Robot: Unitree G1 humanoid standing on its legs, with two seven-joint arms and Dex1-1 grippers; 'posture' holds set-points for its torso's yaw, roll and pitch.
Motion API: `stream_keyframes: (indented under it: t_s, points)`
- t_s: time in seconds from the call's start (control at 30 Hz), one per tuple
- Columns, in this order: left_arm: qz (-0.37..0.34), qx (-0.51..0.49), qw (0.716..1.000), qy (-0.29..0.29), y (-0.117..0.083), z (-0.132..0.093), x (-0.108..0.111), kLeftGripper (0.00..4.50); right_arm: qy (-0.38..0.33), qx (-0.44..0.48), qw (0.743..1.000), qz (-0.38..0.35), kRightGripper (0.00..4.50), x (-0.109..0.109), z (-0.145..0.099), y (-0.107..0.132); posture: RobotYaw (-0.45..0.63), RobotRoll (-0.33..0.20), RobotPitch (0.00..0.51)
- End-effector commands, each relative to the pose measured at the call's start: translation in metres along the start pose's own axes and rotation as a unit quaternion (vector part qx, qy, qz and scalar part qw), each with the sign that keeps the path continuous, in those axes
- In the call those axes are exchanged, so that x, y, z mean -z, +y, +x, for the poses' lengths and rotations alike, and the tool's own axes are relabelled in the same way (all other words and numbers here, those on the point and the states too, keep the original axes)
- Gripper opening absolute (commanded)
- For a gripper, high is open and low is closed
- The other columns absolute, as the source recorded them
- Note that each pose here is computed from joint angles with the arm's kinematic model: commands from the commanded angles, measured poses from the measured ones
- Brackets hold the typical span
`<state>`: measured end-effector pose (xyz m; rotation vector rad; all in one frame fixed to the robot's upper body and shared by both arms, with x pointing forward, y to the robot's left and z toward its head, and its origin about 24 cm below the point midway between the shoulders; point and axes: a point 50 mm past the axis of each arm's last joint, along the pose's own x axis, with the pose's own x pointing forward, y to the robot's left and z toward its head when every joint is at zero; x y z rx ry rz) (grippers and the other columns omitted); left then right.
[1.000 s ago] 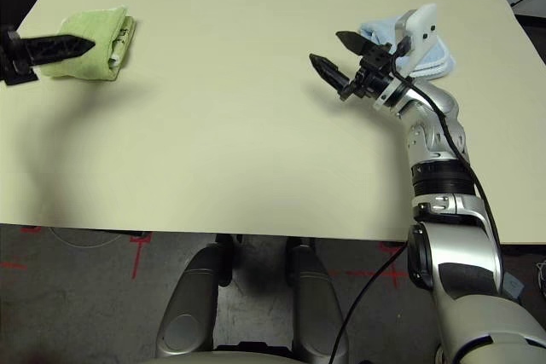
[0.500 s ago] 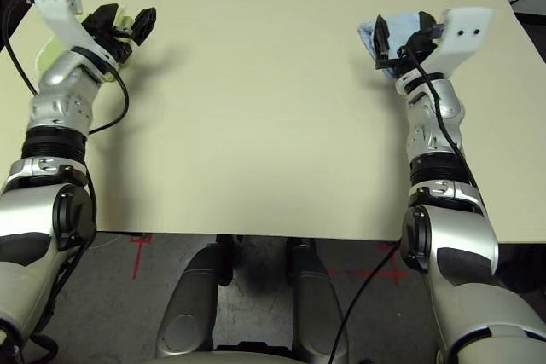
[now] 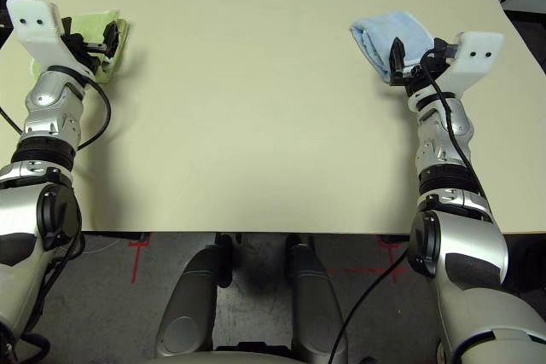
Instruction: Fold the towel and set it aside.
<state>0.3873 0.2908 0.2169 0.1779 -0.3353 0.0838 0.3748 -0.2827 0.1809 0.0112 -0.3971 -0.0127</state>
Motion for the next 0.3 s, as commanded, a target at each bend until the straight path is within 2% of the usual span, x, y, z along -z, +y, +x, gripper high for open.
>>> stream_keyframes:
  t_s: [0.03,0.3]
  points:
    - [-0.014,0.004,1.000,0.011,0.0034,-0.0081,0.0127,4.47,0.021,0.013,1.000,-0.003,4.50,0.0093,-0.0036,-0.0012,0.03,0.000,0.236]
    - [-0.011,0.017,1.000,0.015,0.0038,-0.0099,0.0148,4.47,0.020,0.006,1.000,-0.008,4.50,0.0012,0.0036,-0.0010,0.03,0.000,0.233]
